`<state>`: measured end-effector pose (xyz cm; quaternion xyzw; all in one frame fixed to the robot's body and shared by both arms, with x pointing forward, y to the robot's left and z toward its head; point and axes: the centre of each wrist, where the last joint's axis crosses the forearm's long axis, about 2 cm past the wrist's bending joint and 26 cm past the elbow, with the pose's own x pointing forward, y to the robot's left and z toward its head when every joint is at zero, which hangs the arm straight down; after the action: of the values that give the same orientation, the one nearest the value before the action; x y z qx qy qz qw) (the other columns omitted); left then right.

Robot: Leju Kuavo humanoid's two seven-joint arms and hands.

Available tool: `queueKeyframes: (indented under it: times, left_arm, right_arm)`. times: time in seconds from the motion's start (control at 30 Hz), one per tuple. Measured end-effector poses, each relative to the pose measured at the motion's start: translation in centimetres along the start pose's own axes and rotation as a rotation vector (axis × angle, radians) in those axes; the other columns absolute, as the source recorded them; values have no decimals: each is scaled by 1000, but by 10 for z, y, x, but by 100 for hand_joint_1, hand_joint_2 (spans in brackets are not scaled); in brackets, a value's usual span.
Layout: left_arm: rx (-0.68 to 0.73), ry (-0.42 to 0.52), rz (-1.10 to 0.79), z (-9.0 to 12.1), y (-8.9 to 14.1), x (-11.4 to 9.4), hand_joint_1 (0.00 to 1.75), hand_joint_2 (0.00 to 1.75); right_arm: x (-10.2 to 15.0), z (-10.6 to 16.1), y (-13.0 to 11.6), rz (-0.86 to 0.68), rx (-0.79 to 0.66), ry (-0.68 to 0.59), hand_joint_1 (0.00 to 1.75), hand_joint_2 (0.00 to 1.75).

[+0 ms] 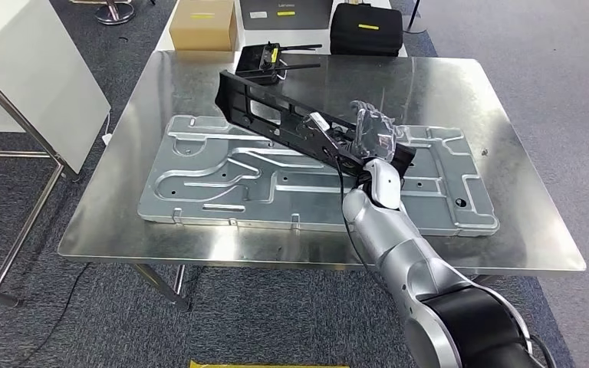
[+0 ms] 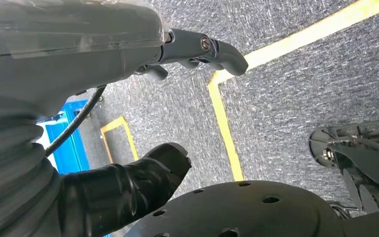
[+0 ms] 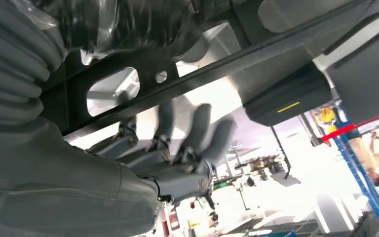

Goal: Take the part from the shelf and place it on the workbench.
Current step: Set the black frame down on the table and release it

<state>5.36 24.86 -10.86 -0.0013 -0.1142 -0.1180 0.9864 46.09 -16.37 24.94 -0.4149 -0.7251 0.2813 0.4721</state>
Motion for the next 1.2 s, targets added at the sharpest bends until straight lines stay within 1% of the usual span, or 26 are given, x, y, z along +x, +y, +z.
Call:
queueKeyframes:
  times: [0.3,0.43,1.0,1.2]
  left_arm:
    - [-5,1,16,0,0,0,0,175]
    - [-3,2,27,0,1,-1,0,0]
    - [9,4,70,0,4,-3,0,0]
    - [7,8,74,0,3,-3,0,0]
  right_arm:
    - [4,-5,-2,6,21,-2,0,0]
    - [5,-4,0,-10,54,12,0,0]
    - [6,-11,-4,-68,81,57,0,0]
    - [8,-15,-8,-70,74,54,0,0]
